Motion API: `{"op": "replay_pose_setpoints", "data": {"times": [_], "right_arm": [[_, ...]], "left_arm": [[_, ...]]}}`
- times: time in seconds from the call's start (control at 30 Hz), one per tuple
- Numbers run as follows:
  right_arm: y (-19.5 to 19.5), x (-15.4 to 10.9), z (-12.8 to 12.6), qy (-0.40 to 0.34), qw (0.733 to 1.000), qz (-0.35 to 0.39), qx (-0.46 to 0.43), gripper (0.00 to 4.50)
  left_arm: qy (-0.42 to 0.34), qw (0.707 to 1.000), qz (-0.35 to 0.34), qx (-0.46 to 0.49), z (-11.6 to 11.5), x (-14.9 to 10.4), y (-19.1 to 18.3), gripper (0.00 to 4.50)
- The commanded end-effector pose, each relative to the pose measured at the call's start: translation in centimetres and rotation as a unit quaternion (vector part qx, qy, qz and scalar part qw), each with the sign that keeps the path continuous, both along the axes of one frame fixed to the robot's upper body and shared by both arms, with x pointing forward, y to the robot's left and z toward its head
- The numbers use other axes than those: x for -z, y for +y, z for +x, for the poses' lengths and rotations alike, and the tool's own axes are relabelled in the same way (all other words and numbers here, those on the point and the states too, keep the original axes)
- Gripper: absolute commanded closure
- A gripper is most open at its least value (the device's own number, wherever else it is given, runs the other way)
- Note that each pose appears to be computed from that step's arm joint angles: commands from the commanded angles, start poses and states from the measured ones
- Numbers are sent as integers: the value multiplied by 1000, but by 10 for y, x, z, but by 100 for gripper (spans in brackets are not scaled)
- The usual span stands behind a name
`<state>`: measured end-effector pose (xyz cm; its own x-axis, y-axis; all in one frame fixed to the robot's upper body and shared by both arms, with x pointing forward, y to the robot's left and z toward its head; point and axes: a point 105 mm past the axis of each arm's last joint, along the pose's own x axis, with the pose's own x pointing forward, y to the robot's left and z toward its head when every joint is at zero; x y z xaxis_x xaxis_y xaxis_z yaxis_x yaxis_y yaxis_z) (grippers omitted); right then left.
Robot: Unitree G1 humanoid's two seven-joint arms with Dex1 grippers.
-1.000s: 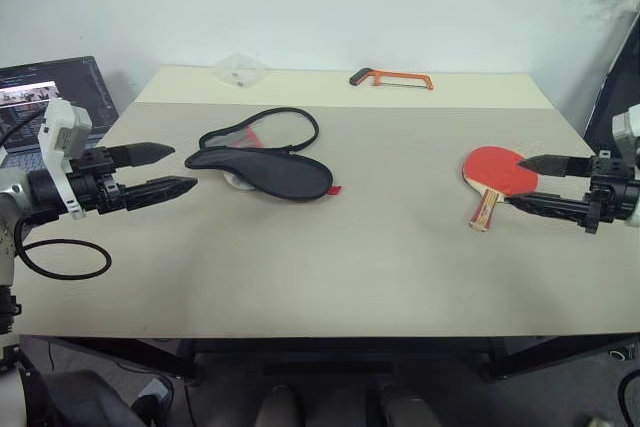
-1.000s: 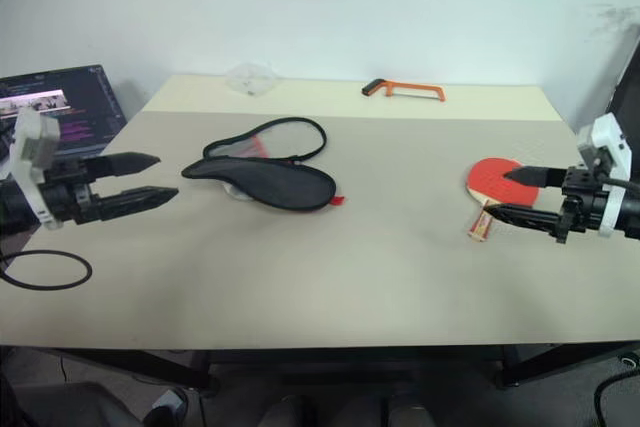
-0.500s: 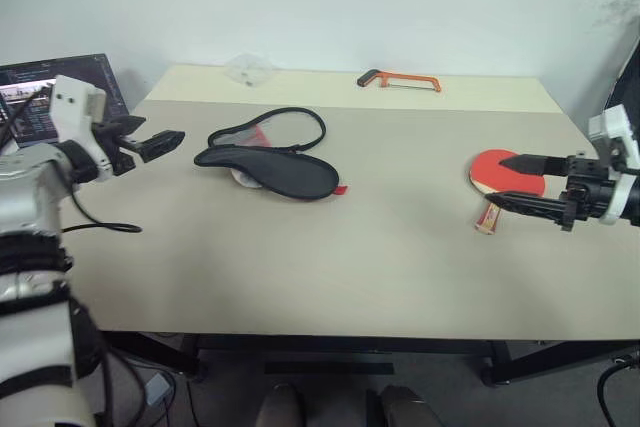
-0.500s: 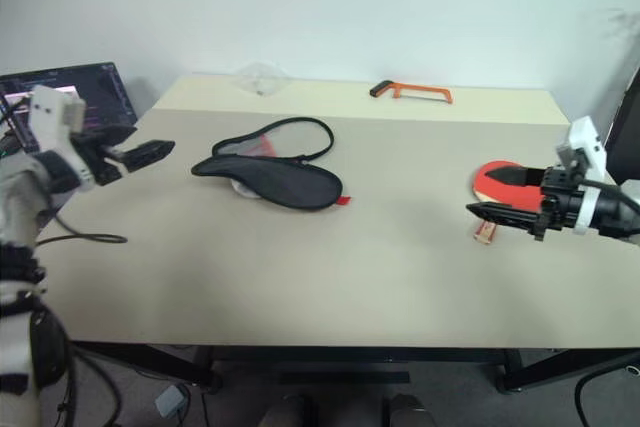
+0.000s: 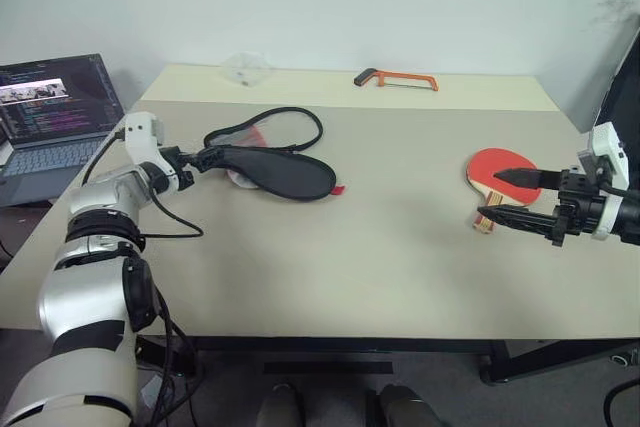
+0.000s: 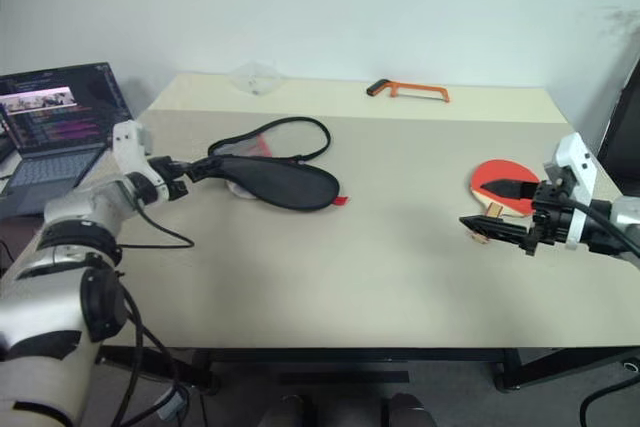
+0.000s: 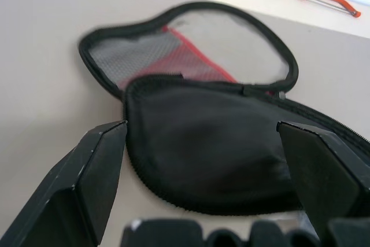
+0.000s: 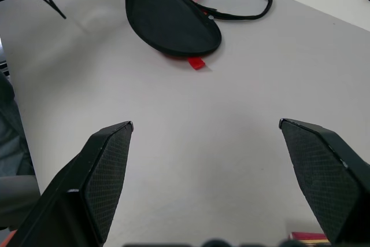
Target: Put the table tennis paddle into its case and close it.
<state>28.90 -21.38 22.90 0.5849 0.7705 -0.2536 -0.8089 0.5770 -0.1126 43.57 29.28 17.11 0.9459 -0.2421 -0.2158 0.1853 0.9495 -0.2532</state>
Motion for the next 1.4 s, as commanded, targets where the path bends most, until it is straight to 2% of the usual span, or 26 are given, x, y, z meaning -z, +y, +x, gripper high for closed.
{"op": "replay_pose_setpoints", "data": {"times": [0.03, 0.2, 0.33, 0.53, 0.67, 0.93, 1.4], "right_arm": [[-1, -17, -4, -31, 999, -6, 1, 3], [-2, -16, -2, -32, 999, -9, 4, 3], [-3, -16, -1, -32, 999, -14, 7, 3], [-5, -13, -5, -26, 999, -13, 13, 3], [-3, -10, -4, -23, 1000, -11, 13, 3], [-2, -13, 0, -25, 1000, -14, 9, 3], [-1, -12, 0, -26, 1000, -15, 8, 3]], "left_arm": [[-10, 1000, 0, -3, 4, -6, -5, 0], [-6, 1000, -5, -1, 5, -1, -9, 0], [-14, 1000, -15, -1, 3, -7, -5, 0], [-38, 998, -49, -7, -10, -23, 17, 0], [-31, 997, -67, -32, -15, -15, 28, 0], [-25, 995, -93, -23, -4, -7, 6, 0], [-37, 991, -126, -3, 12, -9, -30, 0]]}}
